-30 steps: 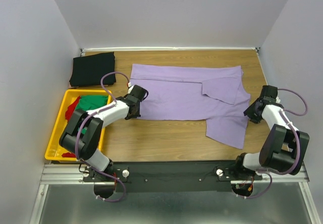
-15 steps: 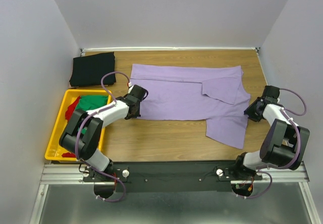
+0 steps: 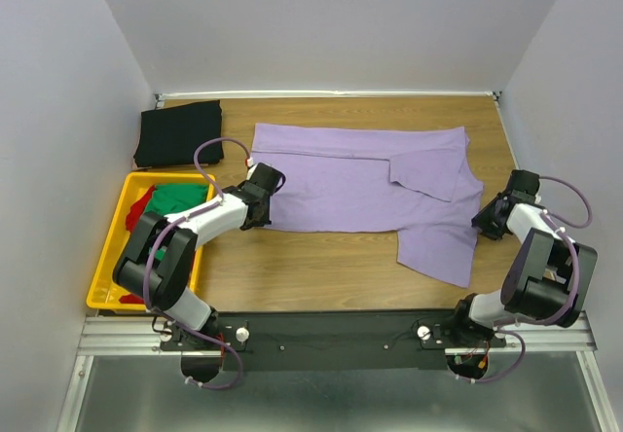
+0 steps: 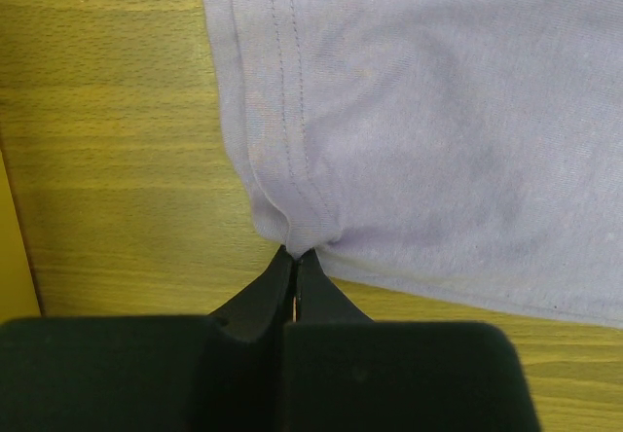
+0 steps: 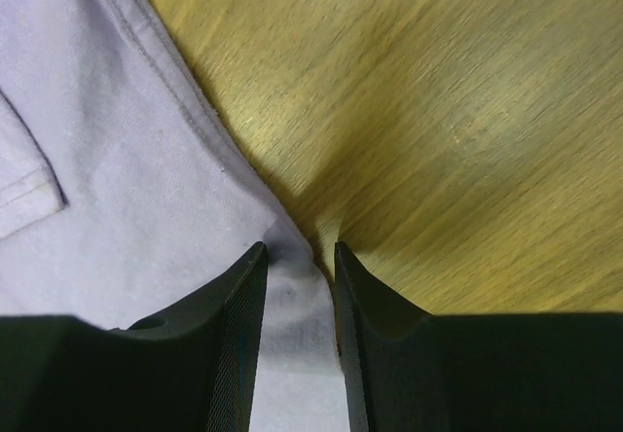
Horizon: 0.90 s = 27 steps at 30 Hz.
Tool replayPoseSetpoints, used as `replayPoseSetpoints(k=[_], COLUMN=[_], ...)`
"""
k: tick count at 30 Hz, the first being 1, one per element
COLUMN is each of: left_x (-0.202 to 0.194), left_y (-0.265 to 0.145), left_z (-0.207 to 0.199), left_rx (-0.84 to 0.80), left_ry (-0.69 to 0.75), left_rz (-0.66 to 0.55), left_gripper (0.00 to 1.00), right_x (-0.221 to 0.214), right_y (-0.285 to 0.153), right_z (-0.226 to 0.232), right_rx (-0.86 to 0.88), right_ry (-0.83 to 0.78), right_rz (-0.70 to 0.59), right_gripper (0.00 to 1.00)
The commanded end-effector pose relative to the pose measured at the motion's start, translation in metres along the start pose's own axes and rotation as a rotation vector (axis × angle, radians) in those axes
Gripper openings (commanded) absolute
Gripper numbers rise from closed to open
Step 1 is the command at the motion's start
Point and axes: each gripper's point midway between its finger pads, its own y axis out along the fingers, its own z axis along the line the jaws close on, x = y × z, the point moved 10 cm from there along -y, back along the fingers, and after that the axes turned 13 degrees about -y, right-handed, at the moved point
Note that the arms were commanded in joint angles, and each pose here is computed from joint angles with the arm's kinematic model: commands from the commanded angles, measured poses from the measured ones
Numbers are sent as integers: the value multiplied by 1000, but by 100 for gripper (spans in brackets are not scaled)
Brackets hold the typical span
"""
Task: Fold and stack the t-shirts
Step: Fold the tshirt
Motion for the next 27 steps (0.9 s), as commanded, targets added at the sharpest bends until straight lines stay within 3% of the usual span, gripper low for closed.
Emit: replayPoseSetpoints(k=[1,9,16,21,22,27], left_x=[11,11,12,11,12,10], left_y=[-6,-5,-6,-6,-7,-10], left_z=[-4,-3,-2,-2,-1,1], left_rx=[-40,-37,-35,-32,-35,-27], left_ry=[-14,-15,-20,-23,-25,-37], left_rz=[-39,-38,-42,-43,-49,-51], left_gripper=[0,0,0,0,0,0], right_x=[-6,-11,-18,-19,-17,-8], right_y=[5,9,8,7,3,-16], right_z=[-7,-1,2,0,-1,-16], right_rx=[-51,34,63,33,17,-170], right_ry=[13,8,37,55,62,104], right_rz=[30,78,98,95,85,50], right_gripper=[41,40,32,11,1,1])
